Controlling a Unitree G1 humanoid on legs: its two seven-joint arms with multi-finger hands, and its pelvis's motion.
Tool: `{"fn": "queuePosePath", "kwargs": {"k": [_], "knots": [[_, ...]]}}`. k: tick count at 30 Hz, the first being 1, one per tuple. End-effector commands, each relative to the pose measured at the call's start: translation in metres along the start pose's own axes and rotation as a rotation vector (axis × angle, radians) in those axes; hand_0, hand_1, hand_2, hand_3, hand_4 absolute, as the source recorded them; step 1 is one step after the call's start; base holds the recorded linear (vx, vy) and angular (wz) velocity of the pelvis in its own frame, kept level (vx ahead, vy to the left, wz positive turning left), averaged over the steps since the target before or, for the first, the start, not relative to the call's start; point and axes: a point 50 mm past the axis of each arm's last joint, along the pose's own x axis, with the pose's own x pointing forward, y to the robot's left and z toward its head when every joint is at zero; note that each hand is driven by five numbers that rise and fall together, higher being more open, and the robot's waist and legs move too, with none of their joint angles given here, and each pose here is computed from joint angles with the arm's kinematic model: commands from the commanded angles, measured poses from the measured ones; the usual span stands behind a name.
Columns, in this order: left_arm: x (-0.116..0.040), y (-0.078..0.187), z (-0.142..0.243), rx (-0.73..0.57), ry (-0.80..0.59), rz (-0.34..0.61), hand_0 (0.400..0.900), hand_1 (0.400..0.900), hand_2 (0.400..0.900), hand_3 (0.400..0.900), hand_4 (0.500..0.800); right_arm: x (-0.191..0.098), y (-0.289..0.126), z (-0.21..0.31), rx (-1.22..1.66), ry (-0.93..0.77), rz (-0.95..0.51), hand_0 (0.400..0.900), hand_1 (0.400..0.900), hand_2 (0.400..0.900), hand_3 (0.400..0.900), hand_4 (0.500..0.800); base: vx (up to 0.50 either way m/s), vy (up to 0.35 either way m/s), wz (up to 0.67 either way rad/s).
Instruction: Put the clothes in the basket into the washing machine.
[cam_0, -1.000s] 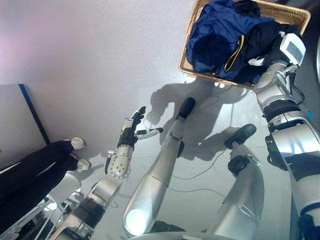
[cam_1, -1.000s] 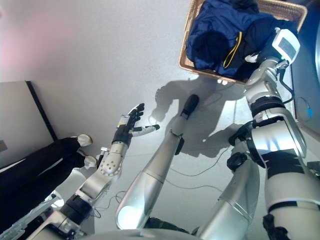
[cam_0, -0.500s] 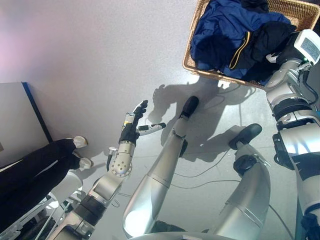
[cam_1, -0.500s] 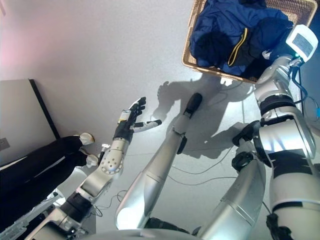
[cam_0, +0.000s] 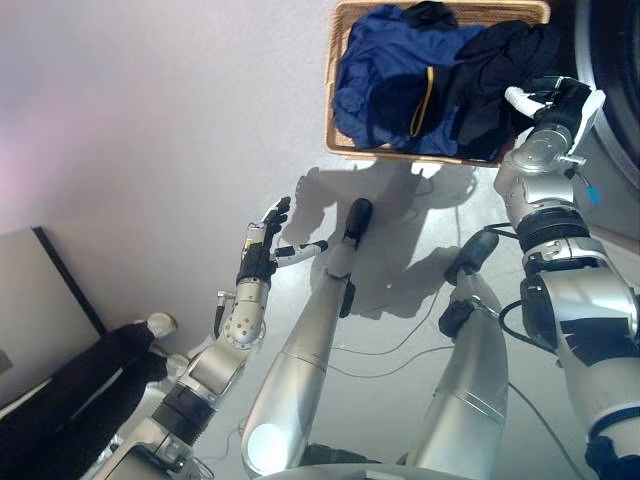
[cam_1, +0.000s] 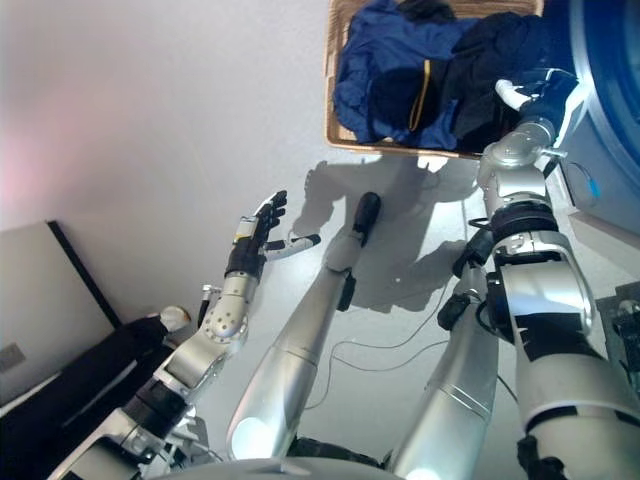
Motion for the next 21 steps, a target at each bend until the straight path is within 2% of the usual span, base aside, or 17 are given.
{"fn": "queuePosePath", "kwargs": {"k": [1,5,10,16,21], "knots": [[-0.007,0.004,-0.006,-0.053,0.027,0.061,0.900,0.900,0.900,0.900,0.800,0.004,-0.025,0.039,0.305,-0.163,-0.113,0.400,0.400,0.400,0.400,0.500,-0.077,0.034,-0.30],[-0.006,0.004,-0.014,-0.071,0.068,0.070,0.900,0.900,0.900,0.900,0.800,-0.009,-0.018,0.037,0.579,-0.120,-0.127,0.400,0.400,0.400,0.400,0.500,-0.008,0.048,-0.41],[-0.008,0.001,-0.019,-0.076,0.097,0.041,0.900,0.900,0.900,0.900,0.800,-0.009,-0.020,0.046,0.925,-0.046,-0.167,0.400,0.400,0.400,0.400,0.500,0.044,0.022,-0.31],[-0.009,0.002,-0.021,-0.081,0.103,-0.006,0.900,0.900,0.900,0.900,0.800,0.004,-0.029,0.090,1.141,-0.065,-0.147,0.400,0.400,0.400,0.400,0.500,0.042,0.023,-0.11],[-0.015,0.000,-0.033,-0.074,0.151,-0.043,0.900,0.900,0.900,0.900,0.800,0.012,-0.039,0.102,1.261,-0.038,-0.189,0.400,0.400,0.400,0.400,0.500,0.075,0.024,0.04]]}}
